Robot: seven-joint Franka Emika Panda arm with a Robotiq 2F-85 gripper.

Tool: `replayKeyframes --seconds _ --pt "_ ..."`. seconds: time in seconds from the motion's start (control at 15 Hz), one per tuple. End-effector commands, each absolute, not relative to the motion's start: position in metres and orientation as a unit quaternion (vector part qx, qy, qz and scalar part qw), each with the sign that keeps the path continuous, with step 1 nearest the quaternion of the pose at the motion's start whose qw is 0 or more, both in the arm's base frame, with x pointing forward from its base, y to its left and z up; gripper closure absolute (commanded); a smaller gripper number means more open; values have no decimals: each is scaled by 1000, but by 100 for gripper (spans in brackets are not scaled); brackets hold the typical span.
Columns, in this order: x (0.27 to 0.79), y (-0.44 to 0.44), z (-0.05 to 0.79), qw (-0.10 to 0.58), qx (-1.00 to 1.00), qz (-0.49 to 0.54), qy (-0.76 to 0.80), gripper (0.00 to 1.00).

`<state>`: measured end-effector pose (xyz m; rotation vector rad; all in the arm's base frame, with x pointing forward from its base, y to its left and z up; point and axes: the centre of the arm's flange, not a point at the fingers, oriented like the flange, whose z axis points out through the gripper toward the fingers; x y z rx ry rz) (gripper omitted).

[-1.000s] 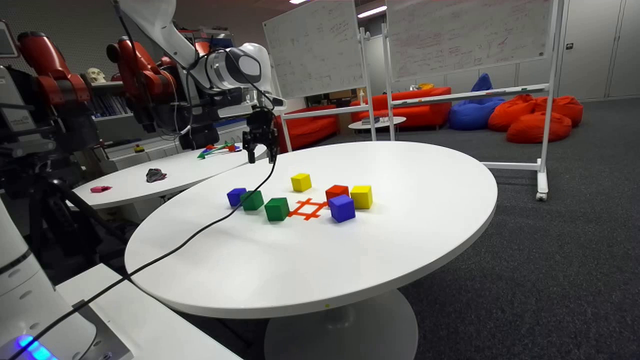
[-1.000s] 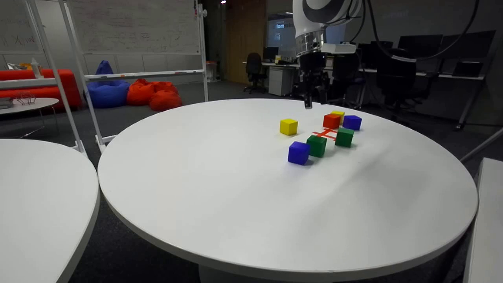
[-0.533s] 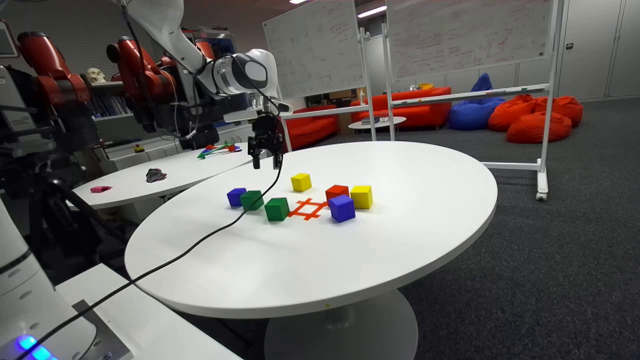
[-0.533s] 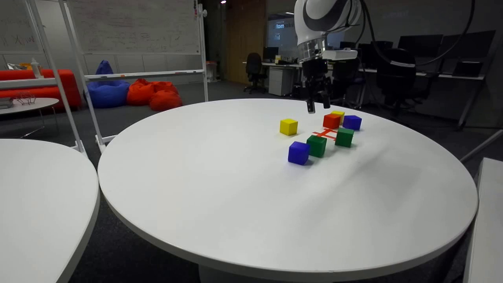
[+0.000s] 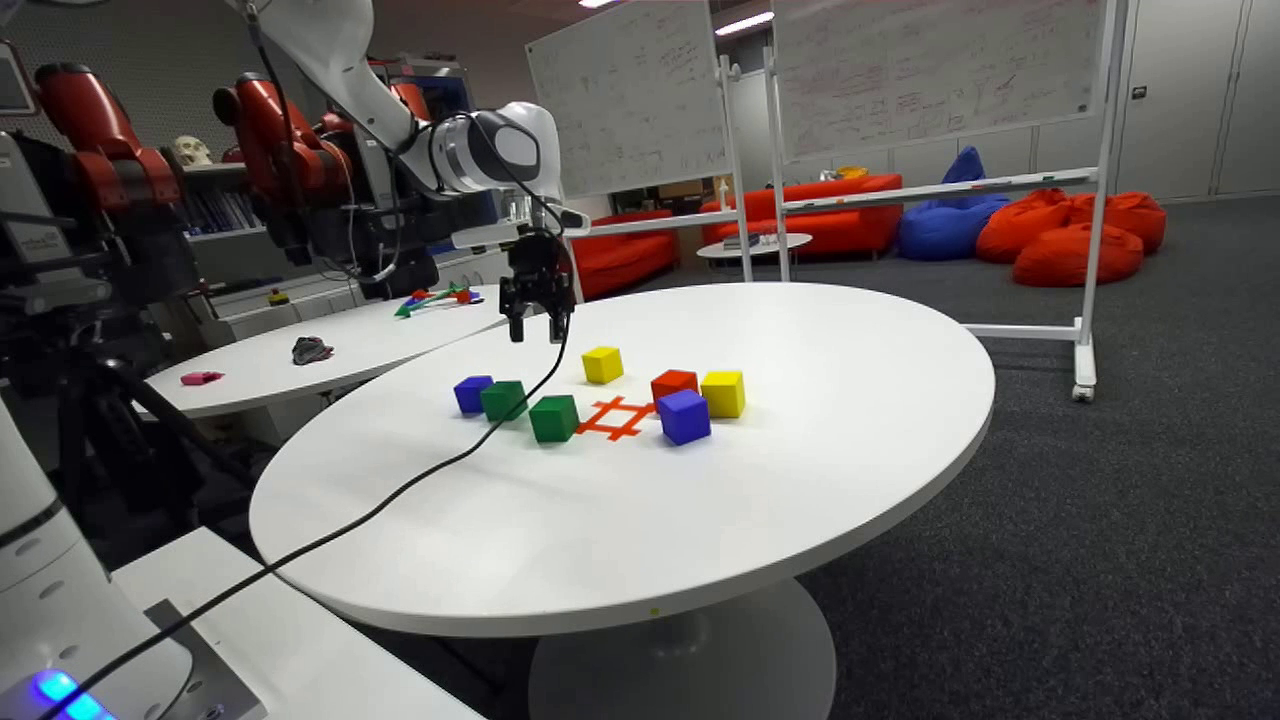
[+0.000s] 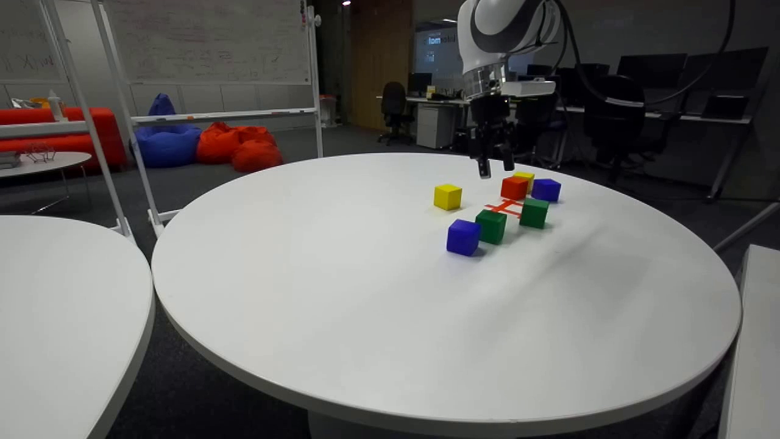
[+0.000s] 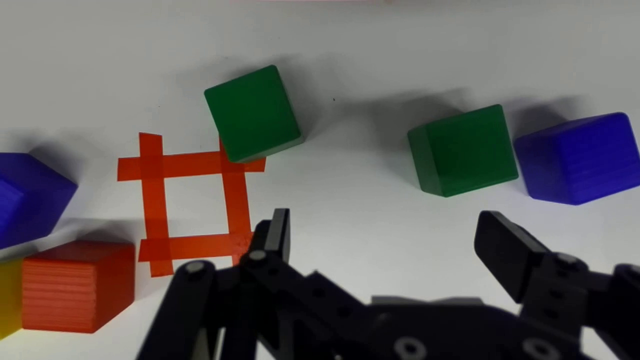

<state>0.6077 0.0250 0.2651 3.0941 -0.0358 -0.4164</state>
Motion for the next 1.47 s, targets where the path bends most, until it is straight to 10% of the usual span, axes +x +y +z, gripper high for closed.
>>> replayKeyframes --seconds 0.0,1.4 --pt "614 4 268 -4 990 -141 -28 0" --pt "606 -86 271 -57 985 -130 -97 0"
